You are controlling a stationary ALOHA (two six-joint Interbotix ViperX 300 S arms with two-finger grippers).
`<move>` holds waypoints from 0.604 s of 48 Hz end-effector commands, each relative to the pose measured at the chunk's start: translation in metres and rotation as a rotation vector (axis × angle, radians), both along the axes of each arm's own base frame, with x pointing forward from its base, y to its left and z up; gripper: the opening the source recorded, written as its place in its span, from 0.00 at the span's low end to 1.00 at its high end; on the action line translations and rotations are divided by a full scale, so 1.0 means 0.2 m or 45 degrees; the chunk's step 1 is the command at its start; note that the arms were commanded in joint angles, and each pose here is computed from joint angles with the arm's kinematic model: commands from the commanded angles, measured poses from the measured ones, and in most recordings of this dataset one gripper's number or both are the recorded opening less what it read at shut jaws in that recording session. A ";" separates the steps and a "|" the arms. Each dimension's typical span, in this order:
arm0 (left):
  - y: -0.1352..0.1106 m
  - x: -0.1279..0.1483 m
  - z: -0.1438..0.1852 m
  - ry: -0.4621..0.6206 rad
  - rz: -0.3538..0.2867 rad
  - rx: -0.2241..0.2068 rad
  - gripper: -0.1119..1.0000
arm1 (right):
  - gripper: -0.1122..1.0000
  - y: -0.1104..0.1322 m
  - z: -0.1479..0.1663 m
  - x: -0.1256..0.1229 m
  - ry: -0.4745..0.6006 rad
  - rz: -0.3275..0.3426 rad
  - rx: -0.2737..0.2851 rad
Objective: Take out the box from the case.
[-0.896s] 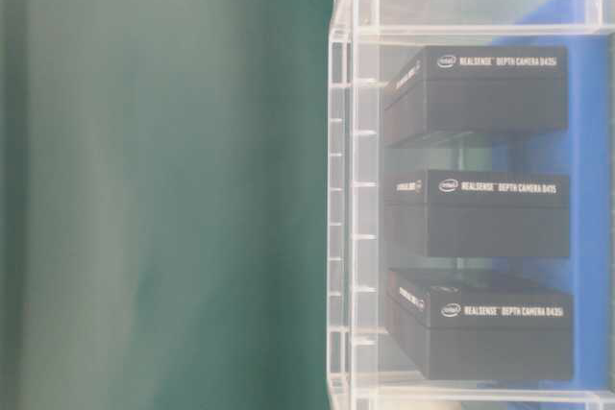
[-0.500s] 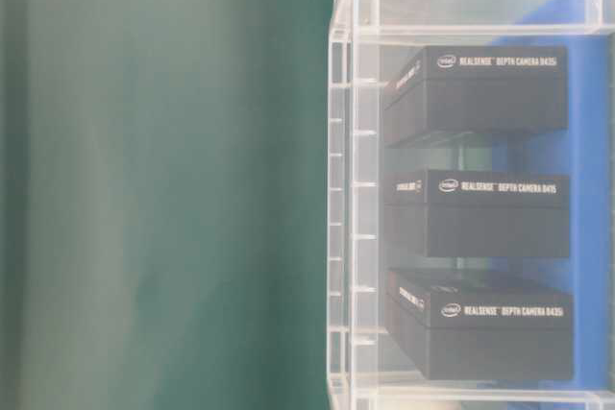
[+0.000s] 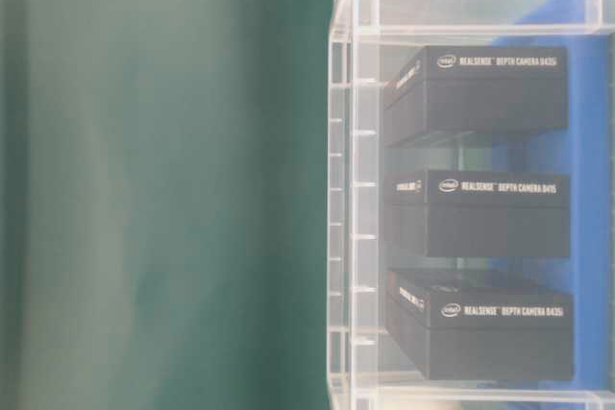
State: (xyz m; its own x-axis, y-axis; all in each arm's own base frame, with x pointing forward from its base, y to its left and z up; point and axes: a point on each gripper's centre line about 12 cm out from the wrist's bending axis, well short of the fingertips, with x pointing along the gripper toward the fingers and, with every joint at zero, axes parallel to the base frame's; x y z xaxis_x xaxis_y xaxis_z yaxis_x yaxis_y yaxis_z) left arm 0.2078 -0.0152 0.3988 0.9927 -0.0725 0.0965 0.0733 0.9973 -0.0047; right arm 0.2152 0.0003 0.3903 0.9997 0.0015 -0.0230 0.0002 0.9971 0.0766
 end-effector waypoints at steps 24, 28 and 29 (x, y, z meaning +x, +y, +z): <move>-0.03 0.06 0.03 0.412 -0.017 -0.109 0.11 | 0.10 0.00 0.01 -0.03 0.367 -0.009 0.061; -0.03 0.05 -0.04 0.576 0.005 -0.161 0.11 | 0.10 0.00 -0.05 -0.03 0.533 -0.023 0.095; -0.03 0.04 -0.05 0.610 0.011 -0.172 0.11 | 0.10 0.00 -0.05 -0.04 0.566 -0.027 0.108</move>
